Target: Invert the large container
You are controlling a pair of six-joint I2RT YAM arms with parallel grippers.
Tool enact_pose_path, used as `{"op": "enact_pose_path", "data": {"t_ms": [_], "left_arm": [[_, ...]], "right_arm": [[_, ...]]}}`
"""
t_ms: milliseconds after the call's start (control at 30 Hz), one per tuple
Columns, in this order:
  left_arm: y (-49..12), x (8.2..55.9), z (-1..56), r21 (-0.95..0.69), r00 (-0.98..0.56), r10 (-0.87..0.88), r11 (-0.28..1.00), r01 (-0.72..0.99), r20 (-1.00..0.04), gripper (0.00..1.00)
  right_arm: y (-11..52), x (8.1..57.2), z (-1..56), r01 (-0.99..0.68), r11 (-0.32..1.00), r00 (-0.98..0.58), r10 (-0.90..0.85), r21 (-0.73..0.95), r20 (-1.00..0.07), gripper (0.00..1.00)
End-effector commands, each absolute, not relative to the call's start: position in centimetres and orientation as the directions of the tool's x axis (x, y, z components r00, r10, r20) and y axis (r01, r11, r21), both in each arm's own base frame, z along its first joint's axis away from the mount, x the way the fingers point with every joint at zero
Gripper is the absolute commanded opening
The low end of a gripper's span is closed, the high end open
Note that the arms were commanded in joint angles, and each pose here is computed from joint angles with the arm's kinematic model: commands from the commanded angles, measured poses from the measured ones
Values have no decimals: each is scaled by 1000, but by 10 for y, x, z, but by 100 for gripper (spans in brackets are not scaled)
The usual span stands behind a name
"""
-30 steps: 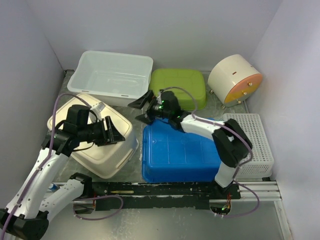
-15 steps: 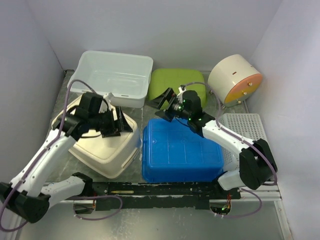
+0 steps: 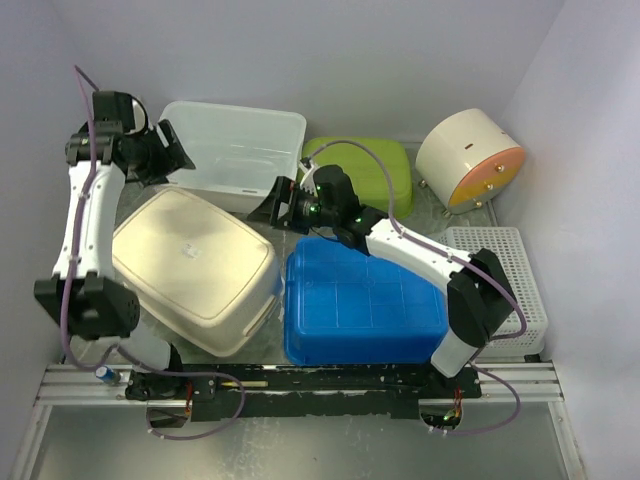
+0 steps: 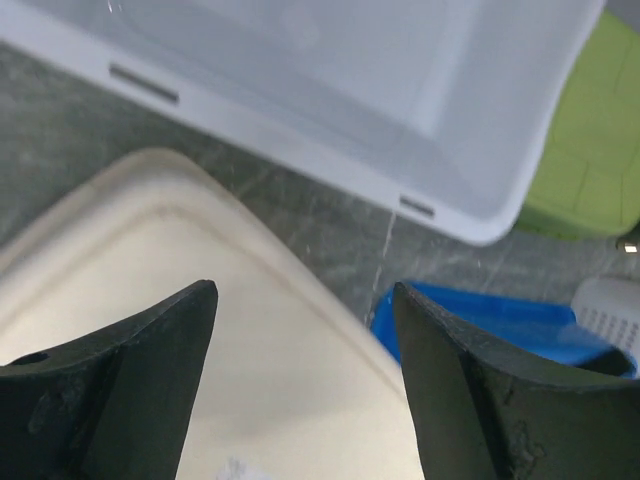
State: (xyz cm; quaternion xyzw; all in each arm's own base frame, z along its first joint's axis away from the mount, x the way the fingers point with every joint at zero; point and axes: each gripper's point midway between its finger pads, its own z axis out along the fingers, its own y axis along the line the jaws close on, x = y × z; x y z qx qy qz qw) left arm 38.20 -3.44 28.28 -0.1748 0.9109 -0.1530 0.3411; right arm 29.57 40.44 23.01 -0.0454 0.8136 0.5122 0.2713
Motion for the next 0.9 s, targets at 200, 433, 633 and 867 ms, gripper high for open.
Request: {"op": "enact_pose_path", "data": {"t_ms": [200,433,633,867], "left_arm": [[-26,465,232,-387,-730,-386,905,-179,-565,79],[-6,428,188,-232,-812,-328,942,-242,-483,78],[19,353,170,-56,-852,-318,944,-325,-417,78],[37,328,205,-22,-755,-382,898,-439,-534,80]], "right_arm": [[396,297,217,-384,507,-837,161,772,-523,98],[387,302,204,-349,524,-857,157,777,-491,98],[356,340,195,-221,623,-855,246,750,-456,100],[328,363,205,-195,637,-826,304,746,-475,100]]}}
